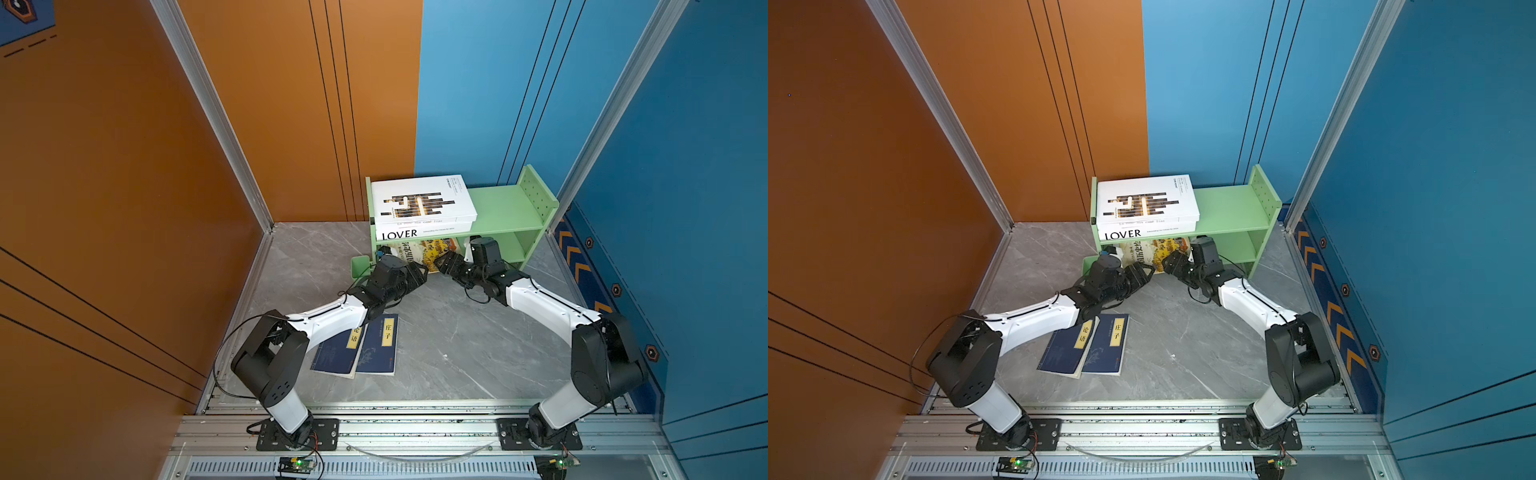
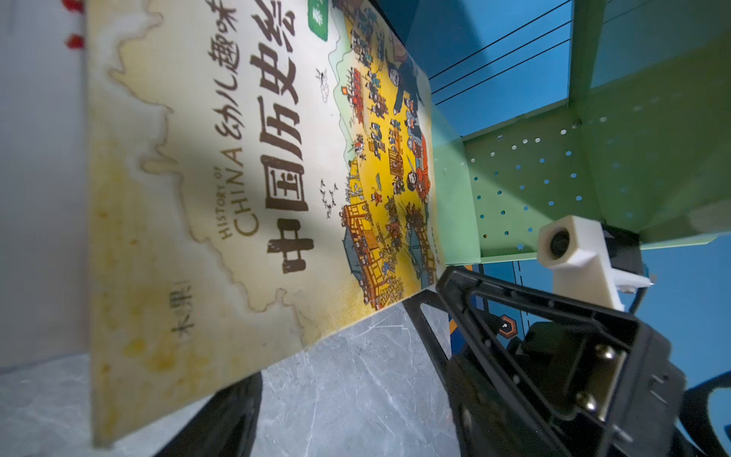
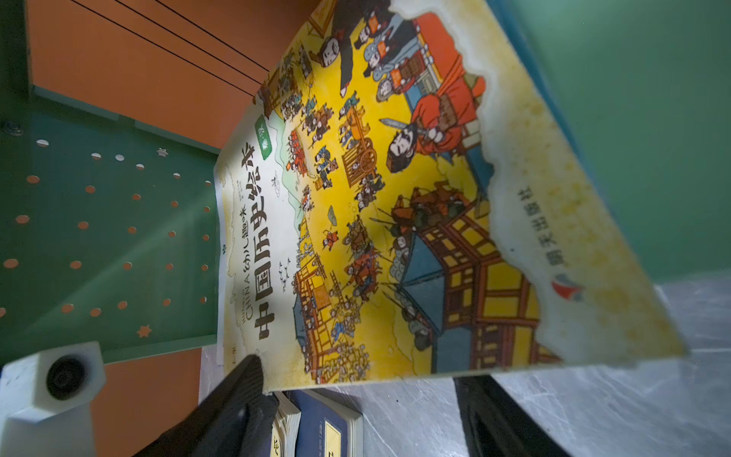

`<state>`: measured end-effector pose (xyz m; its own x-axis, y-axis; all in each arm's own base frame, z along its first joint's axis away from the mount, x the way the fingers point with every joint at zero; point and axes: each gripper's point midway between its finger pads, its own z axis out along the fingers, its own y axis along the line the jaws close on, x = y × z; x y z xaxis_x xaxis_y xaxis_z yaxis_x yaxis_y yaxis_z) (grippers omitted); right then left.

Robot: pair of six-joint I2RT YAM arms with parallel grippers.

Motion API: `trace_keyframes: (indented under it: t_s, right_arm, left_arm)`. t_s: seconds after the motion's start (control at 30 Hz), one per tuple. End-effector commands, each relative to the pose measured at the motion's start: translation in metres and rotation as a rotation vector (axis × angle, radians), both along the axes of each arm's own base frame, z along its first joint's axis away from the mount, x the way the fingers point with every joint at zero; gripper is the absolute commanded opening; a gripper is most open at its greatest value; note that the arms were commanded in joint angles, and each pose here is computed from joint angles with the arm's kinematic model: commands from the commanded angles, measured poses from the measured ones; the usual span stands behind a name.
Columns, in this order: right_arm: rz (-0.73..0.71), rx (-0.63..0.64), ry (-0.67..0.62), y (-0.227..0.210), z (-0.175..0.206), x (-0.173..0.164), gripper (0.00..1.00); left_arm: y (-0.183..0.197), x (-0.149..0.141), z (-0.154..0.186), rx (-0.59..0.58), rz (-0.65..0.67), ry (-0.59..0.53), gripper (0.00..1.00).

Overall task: Stacking books/files
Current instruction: Touch the book at the bookshelf.

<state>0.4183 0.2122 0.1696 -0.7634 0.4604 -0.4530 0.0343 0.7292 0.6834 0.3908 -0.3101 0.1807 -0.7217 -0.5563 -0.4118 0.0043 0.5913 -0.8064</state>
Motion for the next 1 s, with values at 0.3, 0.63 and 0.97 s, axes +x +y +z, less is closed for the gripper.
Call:
trace_keyframes:
  t_s: [0.3, 0.63, 0.97]
  right_arm:
    - [0.027, 0.004, -0.072, 0.003, 0.031, 0.006, 0.78]
    - [0.035, 0.02, -0.084, 0.0, 0.044, 0.002, 0.78]
    - [0.024, 0.012, -0.094, -0.005, 0.045, 0.009, 0.78]
  left_arm:
    - [0.009, 0.013, 0.011, -0.011, 0.037, -0.06, 0.75]
    - [0.008, 0.009, -0.005, -0.012, 0.032, -0.022, 0.74]
    - [0.011, 0.009, -0.004, -0.013, 0.036, -0.029, 0.74]
